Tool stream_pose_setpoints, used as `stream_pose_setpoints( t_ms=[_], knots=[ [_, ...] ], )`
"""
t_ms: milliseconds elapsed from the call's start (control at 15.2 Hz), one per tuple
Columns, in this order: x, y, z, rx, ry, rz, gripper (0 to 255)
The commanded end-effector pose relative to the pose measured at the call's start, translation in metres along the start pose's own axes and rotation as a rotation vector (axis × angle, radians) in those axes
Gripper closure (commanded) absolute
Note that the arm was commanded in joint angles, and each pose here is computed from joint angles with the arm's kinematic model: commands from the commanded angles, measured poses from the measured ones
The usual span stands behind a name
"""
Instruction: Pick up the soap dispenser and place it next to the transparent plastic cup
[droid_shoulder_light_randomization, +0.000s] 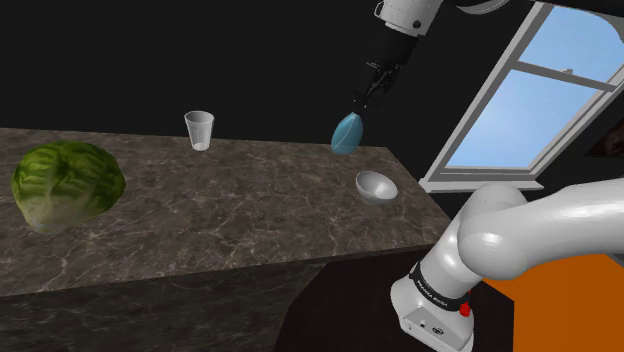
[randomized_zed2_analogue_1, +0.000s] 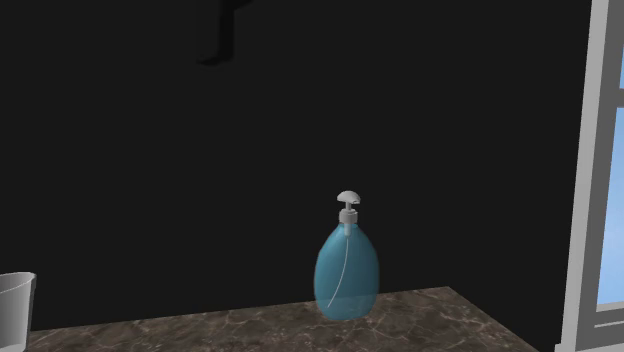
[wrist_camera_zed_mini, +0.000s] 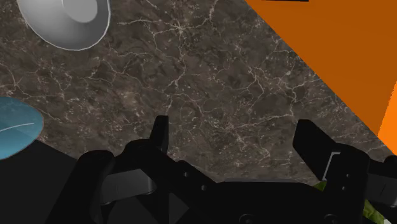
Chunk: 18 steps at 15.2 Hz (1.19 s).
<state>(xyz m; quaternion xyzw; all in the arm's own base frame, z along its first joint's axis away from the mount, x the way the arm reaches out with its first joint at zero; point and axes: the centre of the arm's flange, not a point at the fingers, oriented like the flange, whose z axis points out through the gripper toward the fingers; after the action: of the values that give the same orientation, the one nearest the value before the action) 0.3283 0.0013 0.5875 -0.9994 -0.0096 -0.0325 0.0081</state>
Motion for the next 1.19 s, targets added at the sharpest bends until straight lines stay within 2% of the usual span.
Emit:
stream_pose_setpoints(
  t_ms=[0, 1122],
  knots=[
    [0.0, 0.0, 0.0, 0.0, 0.0, 0.0, 0],
    [0.059, 0.191, 0.07, -0.066, 0.079, -0.035, 0]
  ],
)
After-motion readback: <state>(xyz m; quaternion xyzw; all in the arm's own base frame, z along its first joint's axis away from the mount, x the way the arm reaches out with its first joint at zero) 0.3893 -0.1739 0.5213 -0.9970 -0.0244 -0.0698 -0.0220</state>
